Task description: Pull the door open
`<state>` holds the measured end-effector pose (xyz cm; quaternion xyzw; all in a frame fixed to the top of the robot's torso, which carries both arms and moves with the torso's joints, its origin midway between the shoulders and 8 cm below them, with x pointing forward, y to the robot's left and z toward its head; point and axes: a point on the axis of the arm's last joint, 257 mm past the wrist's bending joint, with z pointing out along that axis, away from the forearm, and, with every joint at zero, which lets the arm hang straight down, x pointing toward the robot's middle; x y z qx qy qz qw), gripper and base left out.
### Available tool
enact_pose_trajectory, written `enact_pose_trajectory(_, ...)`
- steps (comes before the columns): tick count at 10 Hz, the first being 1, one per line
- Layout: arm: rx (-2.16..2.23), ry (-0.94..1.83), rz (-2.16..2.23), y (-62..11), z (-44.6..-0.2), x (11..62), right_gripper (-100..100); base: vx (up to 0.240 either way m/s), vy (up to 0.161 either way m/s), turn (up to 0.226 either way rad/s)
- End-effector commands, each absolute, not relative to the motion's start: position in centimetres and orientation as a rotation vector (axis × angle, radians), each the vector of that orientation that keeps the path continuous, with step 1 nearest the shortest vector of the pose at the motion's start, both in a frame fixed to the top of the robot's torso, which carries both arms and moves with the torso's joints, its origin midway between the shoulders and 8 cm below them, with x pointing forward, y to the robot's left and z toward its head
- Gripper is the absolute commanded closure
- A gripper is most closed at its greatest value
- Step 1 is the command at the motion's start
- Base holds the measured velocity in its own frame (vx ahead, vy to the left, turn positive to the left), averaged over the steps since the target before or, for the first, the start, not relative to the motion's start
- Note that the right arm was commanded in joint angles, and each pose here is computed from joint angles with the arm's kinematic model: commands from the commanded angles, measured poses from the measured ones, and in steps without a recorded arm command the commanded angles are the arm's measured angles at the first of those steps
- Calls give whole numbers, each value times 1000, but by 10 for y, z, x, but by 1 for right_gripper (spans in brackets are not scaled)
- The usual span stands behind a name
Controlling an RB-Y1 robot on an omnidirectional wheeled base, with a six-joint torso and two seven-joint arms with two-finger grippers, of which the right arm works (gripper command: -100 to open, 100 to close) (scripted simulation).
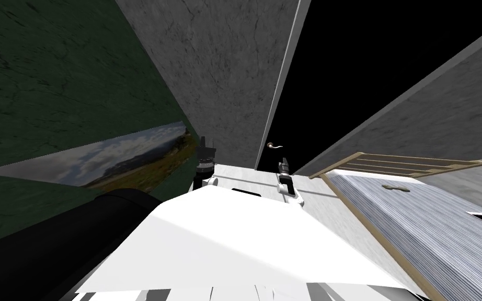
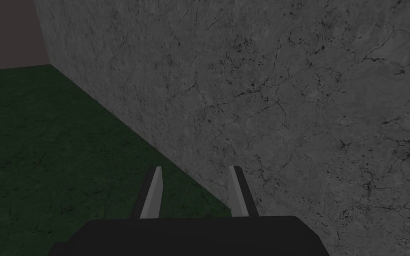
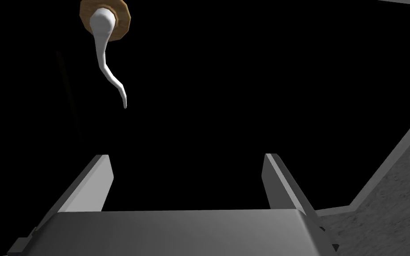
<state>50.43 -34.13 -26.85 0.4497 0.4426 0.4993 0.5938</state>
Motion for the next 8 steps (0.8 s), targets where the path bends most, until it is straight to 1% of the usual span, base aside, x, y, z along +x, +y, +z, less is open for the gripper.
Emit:
enact_pose_trajectory(1, 1065, 1042, 1143, -348, -279, 507, -100, 75, -68, 163)
enact_pose_trajectory(4, 1097, 1062, 1113, -359, -296, 510, -100, 75, -47, 136)
enact_pose_trajectory(8, 1137, 1084, 1075, -373, -316, 512, -100, 64, -63, 128)
